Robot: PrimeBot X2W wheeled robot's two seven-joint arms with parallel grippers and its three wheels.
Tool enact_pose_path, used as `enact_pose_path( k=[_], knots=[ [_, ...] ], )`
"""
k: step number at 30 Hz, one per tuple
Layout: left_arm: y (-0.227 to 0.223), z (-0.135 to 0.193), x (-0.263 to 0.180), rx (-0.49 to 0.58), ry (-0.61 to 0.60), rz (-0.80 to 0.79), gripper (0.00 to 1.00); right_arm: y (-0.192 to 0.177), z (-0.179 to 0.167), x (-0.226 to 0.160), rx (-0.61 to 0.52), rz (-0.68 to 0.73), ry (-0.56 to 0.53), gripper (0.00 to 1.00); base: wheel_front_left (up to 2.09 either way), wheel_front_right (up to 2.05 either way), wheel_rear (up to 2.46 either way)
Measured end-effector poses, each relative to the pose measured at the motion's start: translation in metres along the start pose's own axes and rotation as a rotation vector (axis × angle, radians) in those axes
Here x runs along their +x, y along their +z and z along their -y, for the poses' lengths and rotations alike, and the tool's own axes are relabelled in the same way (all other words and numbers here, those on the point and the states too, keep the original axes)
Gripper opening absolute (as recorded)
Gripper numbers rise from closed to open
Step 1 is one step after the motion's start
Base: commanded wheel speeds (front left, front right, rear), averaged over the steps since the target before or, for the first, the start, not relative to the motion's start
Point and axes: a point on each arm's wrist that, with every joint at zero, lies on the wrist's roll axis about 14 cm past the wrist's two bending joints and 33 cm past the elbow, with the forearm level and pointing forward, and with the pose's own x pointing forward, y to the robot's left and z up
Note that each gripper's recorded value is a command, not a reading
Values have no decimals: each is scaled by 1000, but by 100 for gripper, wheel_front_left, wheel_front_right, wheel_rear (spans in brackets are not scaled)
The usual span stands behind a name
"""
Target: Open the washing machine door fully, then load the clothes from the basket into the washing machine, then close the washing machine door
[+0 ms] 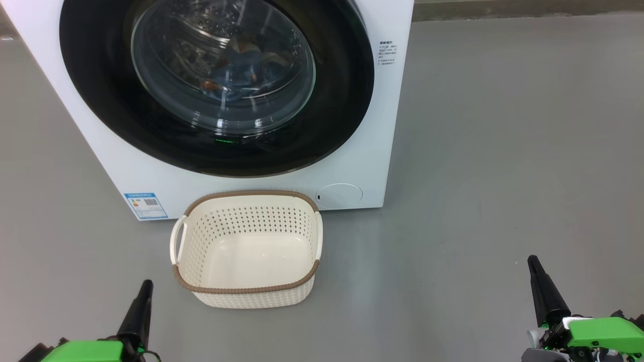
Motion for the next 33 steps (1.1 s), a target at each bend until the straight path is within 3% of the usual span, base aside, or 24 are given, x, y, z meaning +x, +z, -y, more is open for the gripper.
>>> enact_pose_path(
  k=[33],
  knots=[
    [0, 0, 0, 0, 0, 1, 0, 0, 0, 0, 0, 0, 0, 0, 0, 0, 0]
  ],
)
